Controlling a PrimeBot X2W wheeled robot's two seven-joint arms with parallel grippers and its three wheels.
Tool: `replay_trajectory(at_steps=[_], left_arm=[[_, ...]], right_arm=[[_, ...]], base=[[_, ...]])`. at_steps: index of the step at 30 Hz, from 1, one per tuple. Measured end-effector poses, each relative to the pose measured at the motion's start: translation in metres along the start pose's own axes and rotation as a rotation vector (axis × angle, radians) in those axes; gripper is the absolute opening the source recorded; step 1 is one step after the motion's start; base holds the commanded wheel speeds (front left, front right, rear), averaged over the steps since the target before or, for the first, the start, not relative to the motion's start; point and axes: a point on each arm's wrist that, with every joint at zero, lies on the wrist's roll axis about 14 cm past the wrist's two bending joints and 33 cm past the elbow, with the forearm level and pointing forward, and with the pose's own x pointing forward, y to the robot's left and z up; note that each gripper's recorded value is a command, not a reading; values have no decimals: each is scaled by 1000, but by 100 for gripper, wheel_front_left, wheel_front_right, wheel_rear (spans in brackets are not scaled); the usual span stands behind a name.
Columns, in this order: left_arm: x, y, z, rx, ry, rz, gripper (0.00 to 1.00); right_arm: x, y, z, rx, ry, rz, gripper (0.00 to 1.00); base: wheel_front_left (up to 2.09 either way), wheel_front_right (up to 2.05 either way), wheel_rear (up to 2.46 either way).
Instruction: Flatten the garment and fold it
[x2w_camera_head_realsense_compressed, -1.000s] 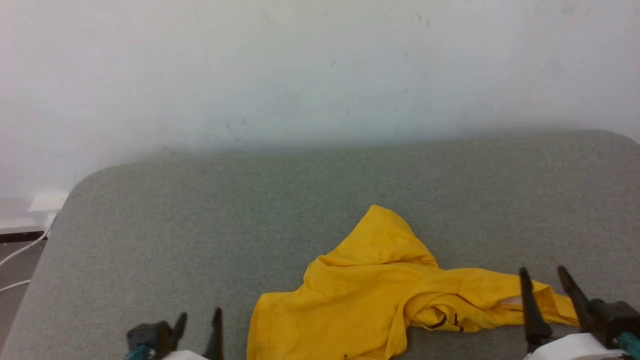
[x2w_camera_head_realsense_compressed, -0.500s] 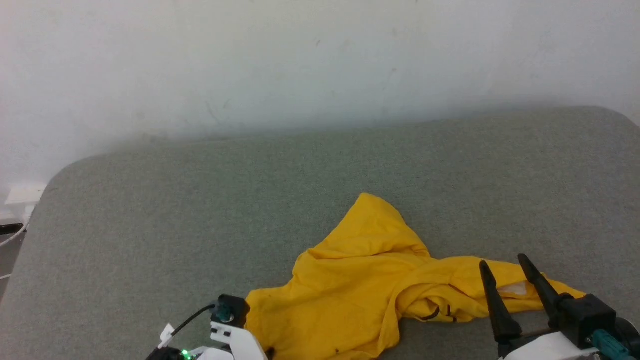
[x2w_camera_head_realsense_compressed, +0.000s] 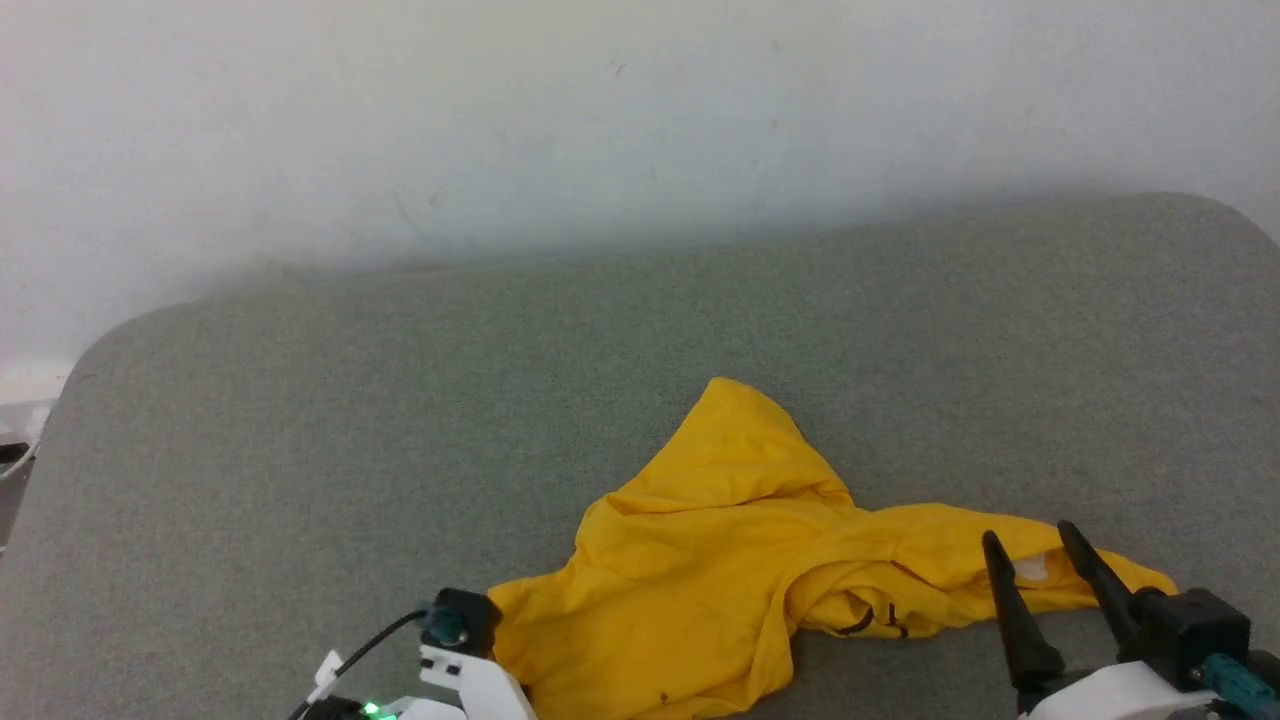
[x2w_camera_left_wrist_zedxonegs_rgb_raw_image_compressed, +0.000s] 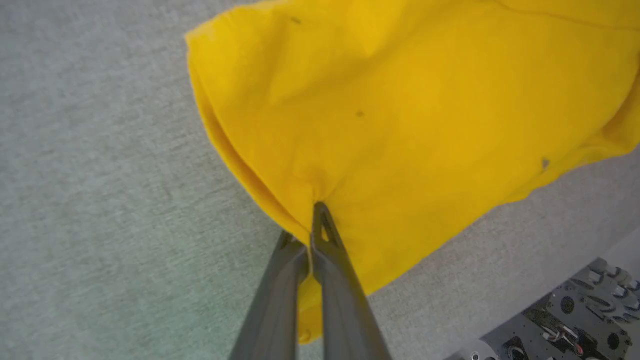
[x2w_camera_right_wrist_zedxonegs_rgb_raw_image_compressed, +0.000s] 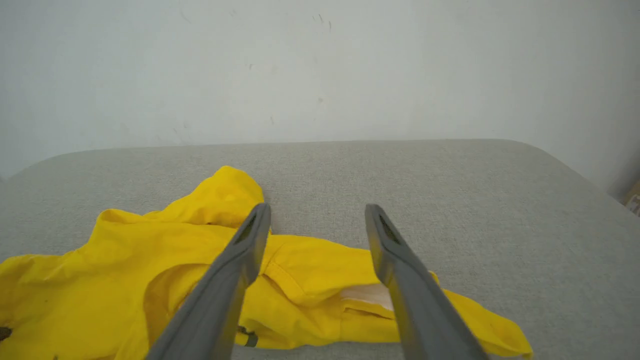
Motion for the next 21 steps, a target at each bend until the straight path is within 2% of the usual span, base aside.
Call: replay_trajectory(at_steps=[4,9,16,21], left_arm=[[-18,28,20,-99,-167,116,0],[-50,65,43,-147,-322,243,0],[-66,79,44,-193,-366,296,0],[-64,78,47,-197,-369,289,0]], right_arm=[[-1,-20,-12,4,61,-51,100],[-4,-46,-38,32,192,-106,100],[-1,-78,-80,84,440,-148,100],[5,-76,-104,100,615,-112,100]], base=[[0,0,0],[0,0,0],[0,0,0],[0,0,0]])
